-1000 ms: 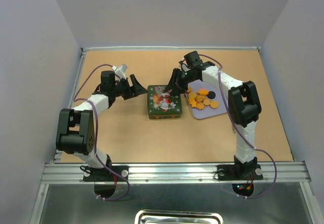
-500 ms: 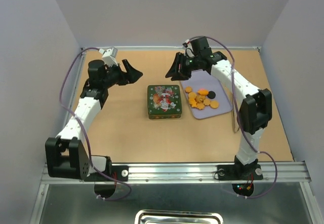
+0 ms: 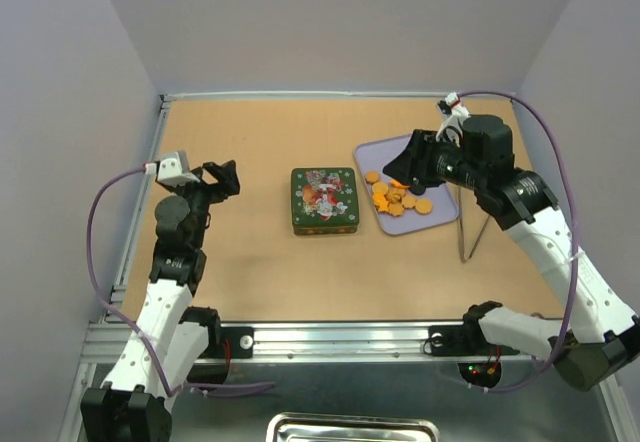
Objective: Pack the cookies
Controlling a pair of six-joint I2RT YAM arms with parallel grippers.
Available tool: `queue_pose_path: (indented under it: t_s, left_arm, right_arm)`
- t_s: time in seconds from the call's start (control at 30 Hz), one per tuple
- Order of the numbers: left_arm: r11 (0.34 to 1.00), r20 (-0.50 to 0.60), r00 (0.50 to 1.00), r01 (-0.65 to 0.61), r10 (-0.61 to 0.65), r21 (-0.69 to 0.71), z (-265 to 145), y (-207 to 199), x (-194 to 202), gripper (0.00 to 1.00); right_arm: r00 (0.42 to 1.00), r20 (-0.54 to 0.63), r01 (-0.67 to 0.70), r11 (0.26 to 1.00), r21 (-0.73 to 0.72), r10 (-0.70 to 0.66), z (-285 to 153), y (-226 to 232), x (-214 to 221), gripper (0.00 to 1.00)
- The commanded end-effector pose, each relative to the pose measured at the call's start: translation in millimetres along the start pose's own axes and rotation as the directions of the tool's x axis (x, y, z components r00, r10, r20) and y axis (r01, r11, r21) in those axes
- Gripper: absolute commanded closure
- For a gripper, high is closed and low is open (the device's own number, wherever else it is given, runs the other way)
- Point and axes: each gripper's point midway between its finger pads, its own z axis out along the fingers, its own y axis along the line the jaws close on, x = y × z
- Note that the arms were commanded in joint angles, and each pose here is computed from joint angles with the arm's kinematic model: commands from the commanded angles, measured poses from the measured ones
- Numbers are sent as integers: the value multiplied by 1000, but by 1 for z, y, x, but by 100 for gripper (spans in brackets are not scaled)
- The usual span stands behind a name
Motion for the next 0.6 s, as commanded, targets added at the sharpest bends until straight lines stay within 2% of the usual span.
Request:
queue_pose_path:
  t_s: [0.0,0.03,0.07,0.1,0.17,0.23,0.27,0.33,0.37,0.43,0.57]
  left_arm:
    - [958,243,965,-28,100,-284,-22,61,-23,2]
    - [940,228,965,-47,130,-337,-31,78,-4,1]
    - [935,274,948,-58,162,-350,-36,82,-9,1]
    - [932,275,942,-88,193,-352,-40,84,-4,1]
    - [917,278,936,-98,217,-386,-46,95,4,1]
    - [903,240,947,-96,212,-419,-45,106,21,1]
    - [893,227,951,-91,209,-440,-44,112,28,1]
    - [880,201,958,-88,202,-466,-45,122,46,1]
    - [878,229,955,-58,187,-476,-46,124,45,1]
    - [869,204,961,-65,188,-491,-38,127,46,1]
    - [869,172,955,-132,240,-477,-22,126,50,1]
  right_arm:
    - [993,70,90,988,124,-99,-9,-31,6,29]
    - [990,91,99,987,123,-111,-18,-32,10,23]
    - [985,121,105,986,132,-121,-22,-34,8,15]
    - [981,140,114,985,129,-132,-26,-34,9,0]
    - [968,195,137,985,107,-156,-36,-33,13,0]
    - [962,204,171,982,74,-183,-37,-33,24,0]
    - [950,248,186,982,44,-191,-45,-26,20,0]
    - [951,250,177,983,40,-181,-46,-26,23,0]
    - [957,236,167,985,33,-170,-44,-27,28,0]
    - [963,221,157,988,3,-154,-43,-23,33,0]
    - [968,220,128,992,-5,-124,-42,-22,33,0]
